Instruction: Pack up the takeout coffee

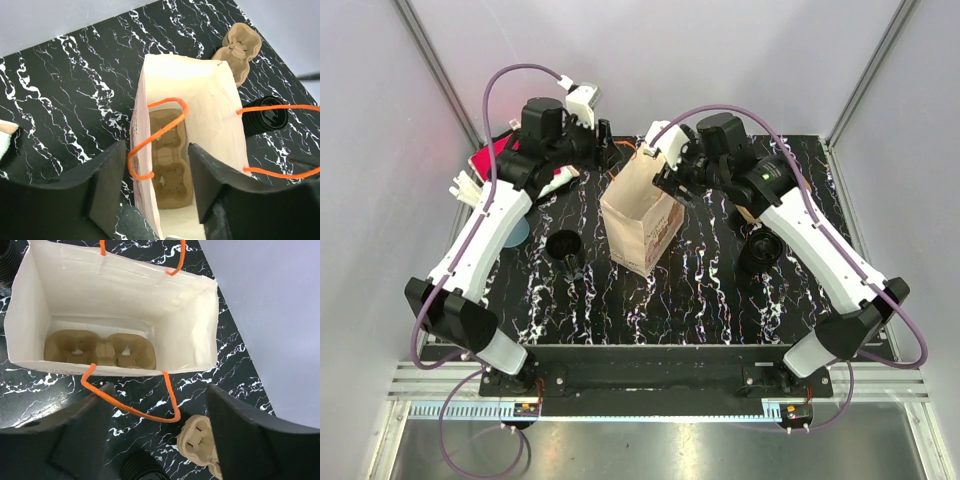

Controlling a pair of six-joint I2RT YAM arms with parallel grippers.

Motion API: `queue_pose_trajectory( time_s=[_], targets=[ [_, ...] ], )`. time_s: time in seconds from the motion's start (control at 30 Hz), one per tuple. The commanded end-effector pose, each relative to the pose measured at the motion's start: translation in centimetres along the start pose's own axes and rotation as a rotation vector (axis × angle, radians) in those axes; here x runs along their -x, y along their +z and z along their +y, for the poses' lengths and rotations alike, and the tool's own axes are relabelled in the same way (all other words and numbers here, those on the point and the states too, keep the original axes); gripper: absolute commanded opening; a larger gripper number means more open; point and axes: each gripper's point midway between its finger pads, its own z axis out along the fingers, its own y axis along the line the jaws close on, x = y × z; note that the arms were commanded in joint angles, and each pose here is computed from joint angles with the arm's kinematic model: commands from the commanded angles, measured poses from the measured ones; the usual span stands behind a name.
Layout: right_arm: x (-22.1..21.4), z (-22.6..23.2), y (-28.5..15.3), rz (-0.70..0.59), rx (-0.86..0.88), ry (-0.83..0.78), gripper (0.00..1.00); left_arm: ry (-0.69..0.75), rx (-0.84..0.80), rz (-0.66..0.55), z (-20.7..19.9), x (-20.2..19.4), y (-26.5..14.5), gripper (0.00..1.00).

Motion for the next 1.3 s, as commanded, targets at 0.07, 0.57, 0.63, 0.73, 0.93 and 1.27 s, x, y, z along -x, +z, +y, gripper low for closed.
queue_pose_trajectory(
  time_s=[0.07,0.57,0.63,0.73,0.93,1.27],
  targets=[
    [2.1,-0.9,0.3,-0.067,-0.021,-0.025,0.42,0.042,-0.024,-0.042,-0.1,2.2,0.6,0.34],
    [9.0,-3.8,-8.0,-0.273,-0.111,0.103,0.00,0.145,-0.154,-0.238,-4.7,10.3,-3.9,0.00],
    [8.3,-3.5,-7.8,-0.256,-0.107,0.105,0.00,0.134,-0.152,-0.220,-4.3,8.8,-3.2,0.00],
    [5.2,-1.5,-5.8,-0.183,-0.055,0.112,0.00,0.100,-0.156,-0.149,-3.4,5.2,-1.5,0.00],
    [0.3,2.1,-4.0,-0.096,0.025,0.086,0.00,0.079,-0.184,0.017,-2.9,-1.4,1.5,0.00],
    [7.9,-1.6,-10.5,-0.288,-0.052,0.121,0.00,0.114,-0.164,-0.067,-4.1,3.0,-0.1,0.07]
  ],
)
